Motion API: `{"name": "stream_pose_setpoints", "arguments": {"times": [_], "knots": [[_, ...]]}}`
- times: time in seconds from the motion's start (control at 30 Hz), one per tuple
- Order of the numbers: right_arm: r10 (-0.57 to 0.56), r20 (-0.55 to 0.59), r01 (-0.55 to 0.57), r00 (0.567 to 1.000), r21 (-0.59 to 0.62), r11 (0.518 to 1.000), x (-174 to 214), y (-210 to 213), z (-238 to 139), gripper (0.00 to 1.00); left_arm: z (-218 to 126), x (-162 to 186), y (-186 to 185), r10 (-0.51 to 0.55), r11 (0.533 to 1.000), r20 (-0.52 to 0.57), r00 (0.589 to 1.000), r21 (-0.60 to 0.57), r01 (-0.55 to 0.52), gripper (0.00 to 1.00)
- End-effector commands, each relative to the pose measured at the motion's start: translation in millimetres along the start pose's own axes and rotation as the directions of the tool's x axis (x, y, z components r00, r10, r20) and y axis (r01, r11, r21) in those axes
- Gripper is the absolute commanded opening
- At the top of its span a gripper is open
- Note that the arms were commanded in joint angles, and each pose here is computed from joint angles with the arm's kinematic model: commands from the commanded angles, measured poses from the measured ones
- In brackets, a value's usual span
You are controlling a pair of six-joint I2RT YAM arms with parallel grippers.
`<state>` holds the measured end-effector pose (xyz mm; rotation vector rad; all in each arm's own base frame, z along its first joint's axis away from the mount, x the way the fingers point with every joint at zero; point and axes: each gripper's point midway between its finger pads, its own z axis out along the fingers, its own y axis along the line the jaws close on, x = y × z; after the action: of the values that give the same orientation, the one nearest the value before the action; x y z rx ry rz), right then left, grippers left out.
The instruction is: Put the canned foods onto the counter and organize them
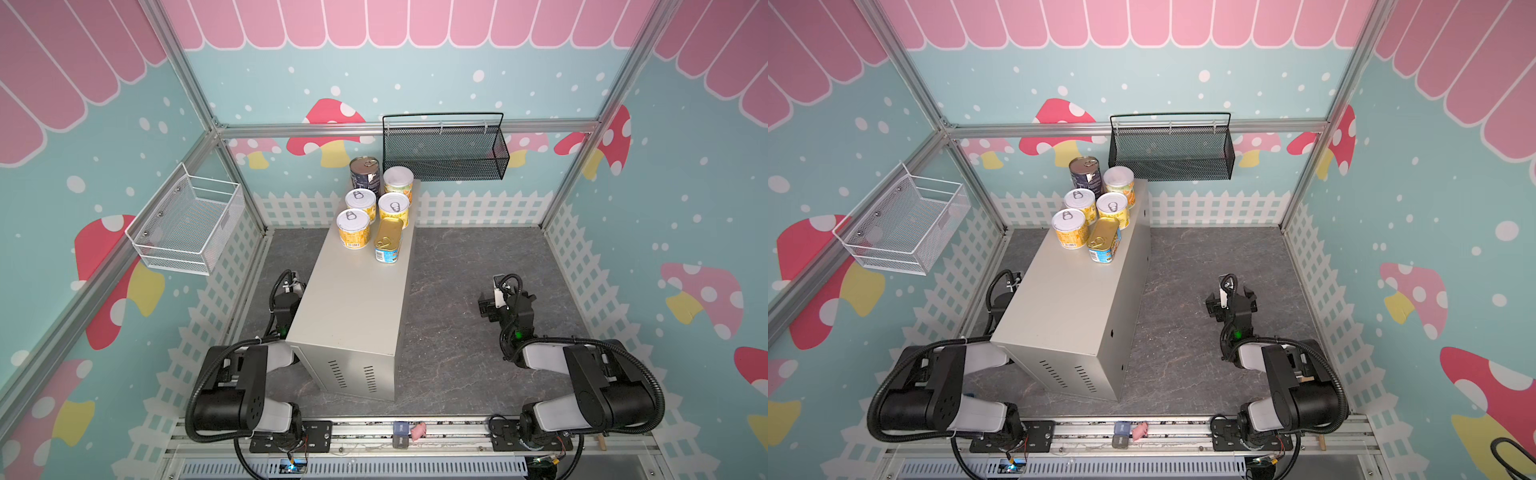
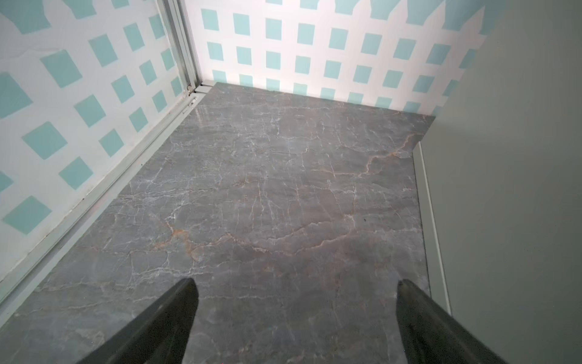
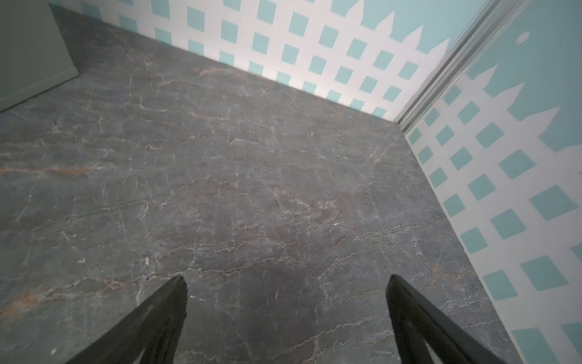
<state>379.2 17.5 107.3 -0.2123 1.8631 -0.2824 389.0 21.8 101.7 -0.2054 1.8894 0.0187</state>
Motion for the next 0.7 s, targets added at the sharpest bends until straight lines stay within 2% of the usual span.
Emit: {"name": "stream_pose_setpoints", "arguments": {"times": [0.0, 0.07, 0.27, 0.3, 0.33, 0.4, 0.43, 0.5, 0.6, 0.67], "knots": [[0.011, 0.164, -0.029, 0.986, 0.108, 0.994, -29.4, -22.0, -6.0, 1.0, 1.5, -18.9, -1.1, 0.029, 0.998, 0.115, 0.993, -0.058, -0.023, 0.99], [0.045, 0.165, -0.063, 0.985, 0.107, 0.992, -25.6, -27.7, -8.4, 0.99, 8.1, -17.2, -4.5, 0.05, 0.997, 0.066, 0.997, -0.06, -0.046, 0.99], [0.11, 0.24, -0.138, 0.965, 0.1, 0.985, -16.1, -41.0, -21.4, 0.99, 7.3, -17.3, -3.1, 0.043, 0.997, 0.073, 0.996, -0.068, -0.038, 0.99], [0.108, 0.245, -0.138, 0.964, 0.11, 0.984, -15.6, -42.4, -20.9, 0.99, 7.5, -17.6, -4.7, 0.044, 0.997, 0.074, 0.996, -0.06, -0.04, 0.99], [0.133, 0.197, -0.154, 0.971, 0.097, 0.983, -10.3, -41.2, -17.6, 0.99, 7.8, -16.8, -8.4, 0.058, 0.998, 0.077, 0.995, -0.039, -0.055, 0.99], [0.121, 0.238, -0.15, 0.964, 0.106, 0.983, -15.2, -44.4, -19.5, 0.99, 6.8, -15.1, -15.7, 0.072, 0.997, 0.069, 0.995, 0.004, -0.073, 0.99], [0.138, 0.209, -0.164, 0.968, 0.111, 0.98, -10.9, -45.3, -18.4, 0.99, 6.6, -15.5, -16.5, 0.077, 0.997, 0.077, 0.994, 0.009, -0.078, 0.99], [0.135, 0.226, -0.166, 0.965, 0.125, 0.978, -12.7, -48.1, -19.2, 0.99, 5.2, -16.6, -10.6, 0.059, 0.998, 0.083, 0.995, -0.023, -0.057, 0.99], [0.149, 0.212, -0.181, 0.966, 0.143, 0.973, -9.8, -51.0, -18.5, 0.99, -2.6, -20.0, 13.9, 0.004, 0.988, 0.134, 0.991, -0.151, 0.016, 0.99], [0.146, 0.218, -0.179, 0.965, 0.142, 0.974, -10.2, -50.9, -20.2, 0.99, -2.4, -20.3, 18.1, -0.002, 0.985, 0.13, 0.991, -0.171, 0.024, 0.99]]}}
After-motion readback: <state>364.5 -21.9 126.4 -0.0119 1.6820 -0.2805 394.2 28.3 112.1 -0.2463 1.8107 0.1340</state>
